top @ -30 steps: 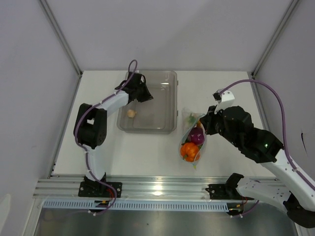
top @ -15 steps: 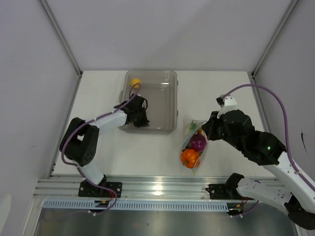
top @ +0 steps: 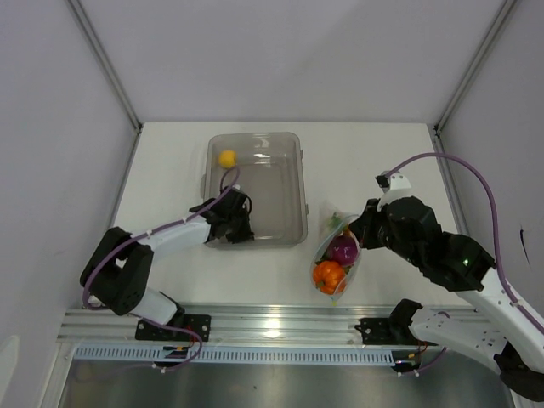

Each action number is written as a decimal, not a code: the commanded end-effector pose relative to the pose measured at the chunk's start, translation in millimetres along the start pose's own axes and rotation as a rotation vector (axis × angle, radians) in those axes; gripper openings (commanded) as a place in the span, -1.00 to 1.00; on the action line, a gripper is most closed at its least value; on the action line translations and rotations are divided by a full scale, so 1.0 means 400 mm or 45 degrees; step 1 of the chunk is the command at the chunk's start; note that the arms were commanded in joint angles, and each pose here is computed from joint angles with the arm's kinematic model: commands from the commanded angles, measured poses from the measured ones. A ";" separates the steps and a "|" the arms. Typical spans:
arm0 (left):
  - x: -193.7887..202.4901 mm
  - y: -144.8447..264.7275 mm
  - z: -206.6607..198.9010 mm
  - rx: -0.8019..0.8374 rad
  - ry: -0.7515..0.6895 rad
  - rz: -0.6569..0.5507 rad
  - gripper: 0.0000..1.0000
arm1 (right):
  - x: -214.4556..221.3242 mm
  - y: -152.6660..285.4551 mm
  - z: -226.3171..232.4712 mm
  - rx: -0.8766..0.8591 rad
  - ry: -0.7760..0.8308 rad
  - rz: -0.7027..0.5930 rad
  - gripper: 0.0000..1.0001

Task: Place the food in the zip-top bag and seal the zipper
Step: Pick up the fake fruit from the bin, then place the fake fruit in the zipper food storage bag.

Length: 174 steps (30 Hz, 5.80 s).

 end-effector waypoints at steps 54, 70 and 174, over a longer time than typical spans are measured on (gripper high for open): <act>-0.662 -0.113 0.128 -0.591 -0.400 -0.264 0.50 | -0.039 -0.037 0.037 -0.062 0.090 -0.096 -1.00; -0.654 -0.187 0.192 -0.780 -0.604 -0.054 0.55 | -0.038 -0.025 0.028 -0.071 0.103 -0.115 -1.00; -0.104 0.331 -0.392 1.061 -0.552 -0.350 -0.99 | -0.166 -0.144 0.139 0.026 -0.104 -0.043 -1.00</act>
Point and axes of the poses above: each gripper's point midway between its finger pads, its own y axis back along the fingers, its own z axis along the line the jaws close on, x = y × z, the point moved 9 cm from there along y, back along the fingers, and after that the axes turned 10 degrees about -y, right-handed, at the moved point
